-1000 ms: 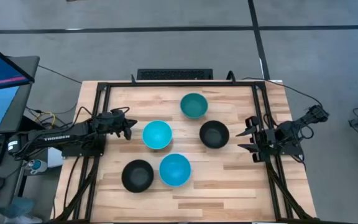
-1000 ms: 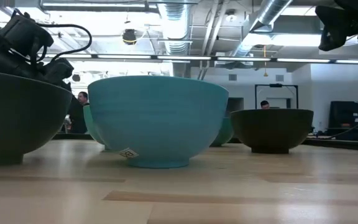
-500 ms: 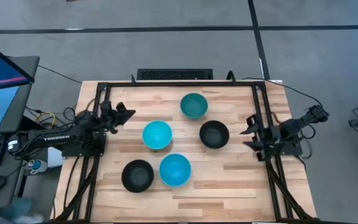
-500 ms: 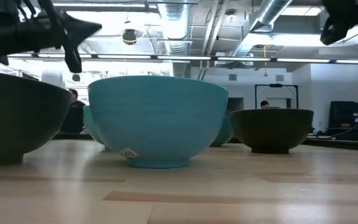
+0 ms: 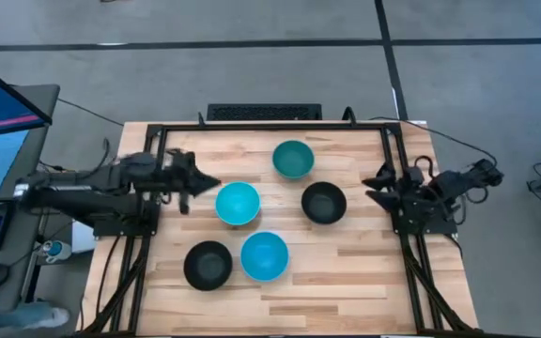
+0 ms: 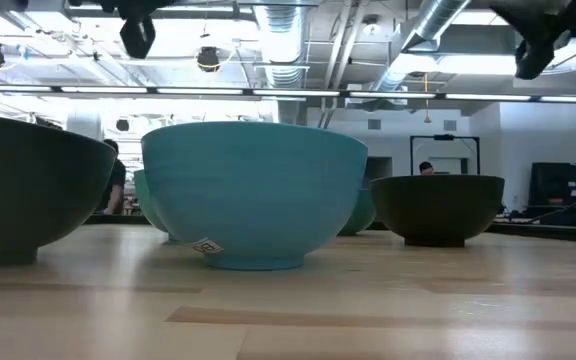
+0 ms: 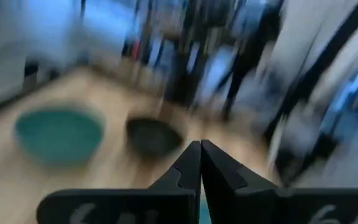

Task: Nest bowls inside each other
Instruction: Stack the top black bowl on the green bowl

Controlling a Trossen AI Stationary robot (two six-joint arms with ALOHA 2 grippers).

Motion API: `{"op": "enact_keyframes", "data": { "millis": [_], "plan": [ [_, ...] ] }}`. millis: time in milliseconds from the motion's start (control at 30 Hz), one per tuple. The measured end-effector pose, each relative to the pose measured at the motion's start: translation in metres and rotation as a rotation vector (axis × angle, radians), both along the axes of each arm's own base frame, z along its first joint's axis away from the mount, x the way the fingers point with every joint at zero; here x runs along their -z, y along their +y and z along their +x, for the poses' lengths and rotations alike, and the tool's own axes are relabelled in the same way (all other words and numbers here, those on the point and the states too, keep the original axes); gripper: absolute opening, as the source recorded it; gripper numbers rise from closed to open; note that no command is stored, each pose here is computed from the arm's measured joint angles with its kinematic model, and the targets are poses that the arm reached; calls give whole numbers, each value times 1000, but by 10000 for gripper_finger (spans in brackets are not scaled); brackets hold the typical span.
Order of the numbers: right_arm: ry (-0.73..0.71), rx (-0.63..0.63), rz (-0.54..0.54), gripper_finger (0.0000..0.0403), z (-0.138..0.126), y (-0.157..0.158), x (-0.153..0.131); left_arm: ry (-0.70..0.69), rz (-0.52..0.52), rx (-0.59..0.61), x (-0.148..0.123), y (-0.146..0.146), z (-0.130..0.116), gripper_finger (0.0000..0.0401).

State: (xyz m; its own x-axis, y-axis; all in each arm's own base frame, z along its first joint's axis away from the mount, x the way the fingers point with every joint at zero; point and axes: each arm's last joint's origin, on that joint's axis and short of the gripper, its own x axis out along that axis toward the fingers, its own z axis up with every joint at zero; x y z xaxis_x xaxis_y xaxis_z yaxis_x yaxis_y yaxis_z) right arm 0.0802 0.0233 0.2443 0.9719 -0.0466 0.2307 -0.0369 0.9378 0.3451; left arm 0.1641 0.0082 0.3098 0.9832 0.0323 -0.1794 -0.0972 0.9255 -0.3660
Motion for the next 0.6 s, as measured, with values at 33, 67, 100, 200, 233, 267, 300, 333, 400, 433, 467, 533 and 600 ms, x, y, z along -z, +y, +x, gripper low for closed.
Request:
{"op": "enact_keyframes", "data": {
  "millis": [33,67,100,200,233,267,300,333,400,433,467,533,600],
  "plan": [
    [49,1,-30,209,2,1,-5,84,37,25,-5,-2,6,2],
    [98,3,-74,209,4,2,-11,150,78,54,-10,-5,11,2],
    [145,8,-123,208,5,2,-18,204,114,84,-15,-8,16,2],
    [301,43,-235,208,8,3,-40,465,194,153,-6,-17,29,2],
    [378,65,-279,208,10,3,-44,555,213,158,1,-18,33,2],
    [468,83,-328,209,13,4,-45,632,229,160,7,-20,35,2],
    [541,93,-366,209,16,5,-48,683,240,165,13,-22,38,2],
    [602,95,-392,209,19,6,-51,712,251,175,17,-24,42,2],
    [692,92,-396,209,25,9,-58,760,274,228,27,-29,51,2],
    [727,89,-384,209,29,11,-61,780,287,266,32,-33,55,2],
    [759,87,-368,209,31,13,-63,797,306,293,36,-35,59,2],
    [817,57,-340,208,36,16,-66,844,353,339,46,-40,65,2],
    [839,26,-319,208,42,20,-70,920,412,376,56,-43,68,2]
  ]
}}
